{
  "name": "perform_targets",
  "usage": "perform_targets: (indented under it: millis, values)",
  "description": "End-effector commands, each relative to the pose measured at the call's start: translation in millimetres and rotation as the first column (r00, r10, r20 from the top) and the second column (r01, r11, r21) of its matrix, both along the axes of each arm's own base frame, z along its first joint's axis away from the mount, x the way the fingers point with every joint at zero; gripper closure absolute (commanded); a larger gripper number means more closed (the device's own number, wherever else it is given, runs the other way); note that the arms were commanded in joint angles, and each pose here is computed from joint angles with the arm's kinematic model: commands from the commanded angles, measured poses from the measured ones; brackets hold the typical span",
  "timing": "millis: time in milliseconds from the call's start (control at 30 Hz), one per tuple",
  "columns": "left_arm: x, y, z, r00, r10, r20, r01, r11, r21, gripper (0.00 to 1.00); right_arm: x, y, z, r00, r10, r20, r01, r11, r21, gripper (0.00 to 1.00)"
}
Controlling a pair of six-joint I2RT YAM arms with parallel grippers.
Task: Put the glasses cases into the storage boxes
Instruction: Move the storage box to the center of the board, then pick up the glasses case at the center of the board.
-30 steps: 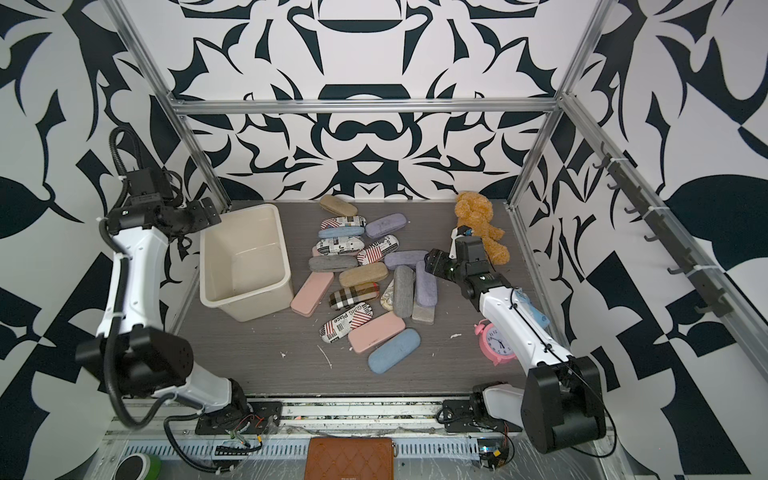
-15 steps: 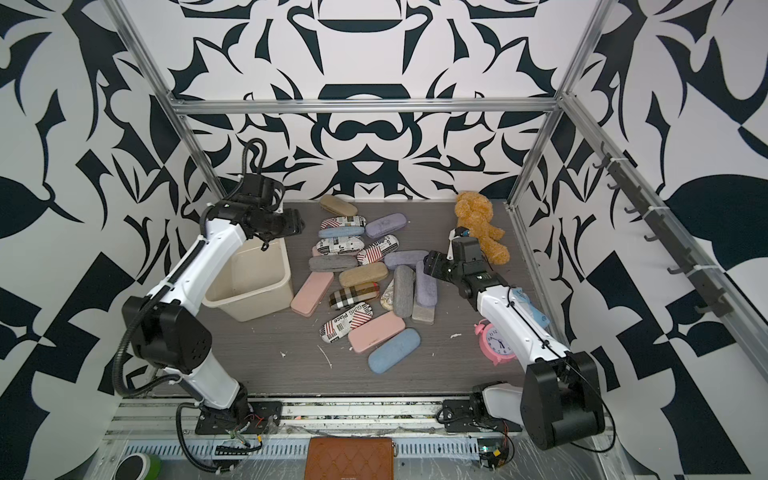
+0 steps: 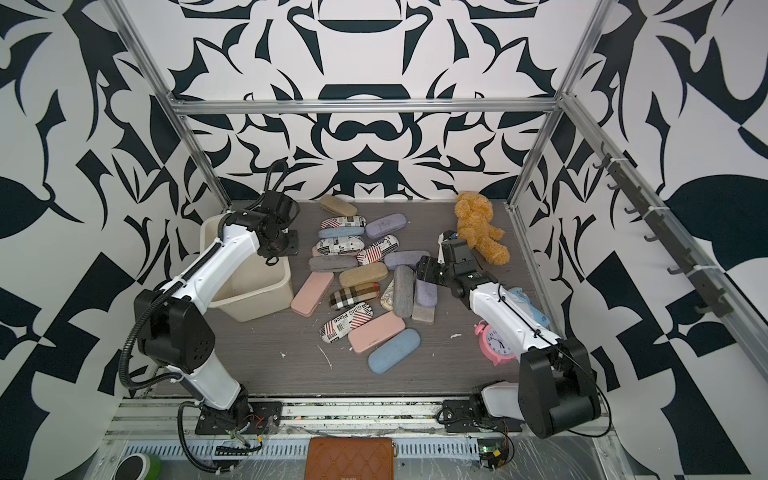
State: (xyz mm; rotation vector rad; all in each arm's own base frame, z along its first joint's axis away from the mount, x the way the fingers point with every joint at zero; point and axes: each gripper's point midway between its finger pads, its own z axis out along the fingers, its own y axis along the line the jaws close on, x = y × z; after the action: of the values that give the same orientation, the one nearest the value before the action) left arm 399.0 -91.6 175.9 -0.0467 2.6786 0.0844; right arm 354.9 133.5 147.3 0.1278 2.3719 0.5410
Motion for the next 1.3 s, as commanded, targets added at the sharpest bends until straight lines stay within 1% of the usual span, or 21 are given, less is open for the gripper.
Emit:
perform_targets:
  millis: [0,67,133,200,267,300,333,400,533,633,700,767,800,833,933,967,1000,1100,1167,1200,1267]
  values:
    - [-12.4,6.5,-6.7,0.999,0.01,-0.042,-0.009,1.0,0.022,0.64,-6.2,57.9,42.0,0.963,0.218,0.161,-0.228,0.972,0.049,0.25]
    - [-20.2,6.9,-2.4,0.999,0.0,-0.038,0.001,1.0,0.012,0.71,-22.9,91.7,46.8,0.915,0.35,0.202,-0.362,0.932,0.022,0.25]
    - [-32.2,8.0,1.4,0.999,-0.008,-0.037,0.008,1.0,-0.001,0.73,-32.3,110.1,45.7,0.885,0.408,0.227,-0.412,0.911,-0.03,0.25]
    - [-48.1,8.6,4.6,0.999,-0.031,-0.037,0.03,0.999,-0.021,0.78,-31.7,113.8,41.8,0.884,0.406,0.233,-0.409,0.912,-0.037,0.28]
    - [-64.8,11.9,4.9,0.998,-0.04,-0.038,0.039,0.999,-0.03,0.81,-31.2,113.8,39.1,0.886,0.401,0.234,-0.405,0.914,-0.033,0.29]
    - [-74.4,10.6,3.2,0.998,-0.053,-0.046,0.051,0.997,-0.05,0.87,-31.2,113.9,38.7,0.886,0.398,0.239,-0.403,0.915,-0.03,0.29]
    - [-83.7,6.9,0.8,0.995,-0.077,-0.056,0.073,0.994,-0.078,0.88,-31.3,114.6,38.8,0.884,0.399,0.244,-0.405,0.914,-0.027,0.29]
    - [-101.2,7.4,-4.4,0.994,-0.078,-0.076,0.07,0.992,-0.106,0.88,-30.3,114.2,37.9,0.885,0.394,0.248,-0.4,0.916,-0.026,0.3]
    - [-120.6,11.8,-9.4,0.996,-0.03,-0.089,0.018,0.991,-0.133,0.89,-26.2,110.8,32.3,0.896,0.375,0.238,-0.376,0.926,-0.042,0.3]
    - [-128.2,19.7,-14.7,0.993,-0.039,-0.111,0.03,0.996,-0.081,0.9,-25.2,108.7,28.7,0.902,0.368,0.228,-0.366,0.929,-0.052,0.3]
    - [-132.3,18.3,-18.6,0.988,-0.058,-0.143,0.046,0.996,-0.082,0.86,-24.4,107.3,27.6,0.905,0.36,0.226,-0.357,0.933,-0.056,0.29]
    - [-134.9,16.6,-20.4,0.985,-0.072,-0.157,0.059,0.994,-0.087,0.8,-23.3,106.0,26.2,0.908,0.354,0.223,-0.349,0.935,-0.063,0.29]
    - [-134.9,16.8,-19.6,0.985,-0.081,-0.155,0.068,0.994,-0.083,0.7,-22.6,105.4,26.7,0.91,0.35,0.224,-0.344,0.937,-0.065,0.29]
    - [-133.6,16.8,-16.4,0.986,-0.088,-0.144,0.077,0.994,-0.081,0.63,-22.4,104.5,25.8,0.911,0.347,0.223,-0.341,0.938,-0.067,0.29]
    - [-126.2,13.9,3.9,0.988,-0.13,-0.08,0.123,0.989,-0.081,0.51,-21.4,101.4,27.0,0.914,0.335,0.229,-0.326,0.942,-0.078,0.29]
    - [-121.8,11.9,13.9,0.989,-0.141,-0.054,0.136,0.987,-0.082,0.5,-20.4,99.8,27.0,0.916,0.328,0.231,-0.317,0.945,-0.083,0.29]
    - [-121.5,10.2,35.4,0.989,-0.15,0.005,0.15,0.984,-0.093,0.5,-19.7,98.1,27.8,0.917,0.322,0.236,-0.31,0.947,-0.087,0.28]
    - [-115.0,-2.5,73.6,0.976,-0.191,0.101,0.201,0.974,-0.101,0.48,-18.8,94.5,28.3,0.92,0.308,0.243,-0.292,0.951,-0.098,0.27]
    - [-114.0,-21.9,90.3,0.96,-0.237,0.146,0.255,0.96,-0.115,0.48,-17.3,91.4,29.7,0.922,0.293,0.254,-0.275,0.956,-0.104,0.27]
    - [-113.5,-34.2,95.6,0.951,-0.261,0.167,0.28,0.954,-0.105,0.48,-15.6,87.7,29.9,0.925,0.275,0.261,-0.254,0.961,-0.113,0.27]
    - [-116.7,-58.9,105.4,0.919,-0.324,0.224,0.338,0.941,-0.026,0.53,-12.1,78.1,30.6,0.932,0.228,0.282,-0.199,0.972,-0.128,0.28]
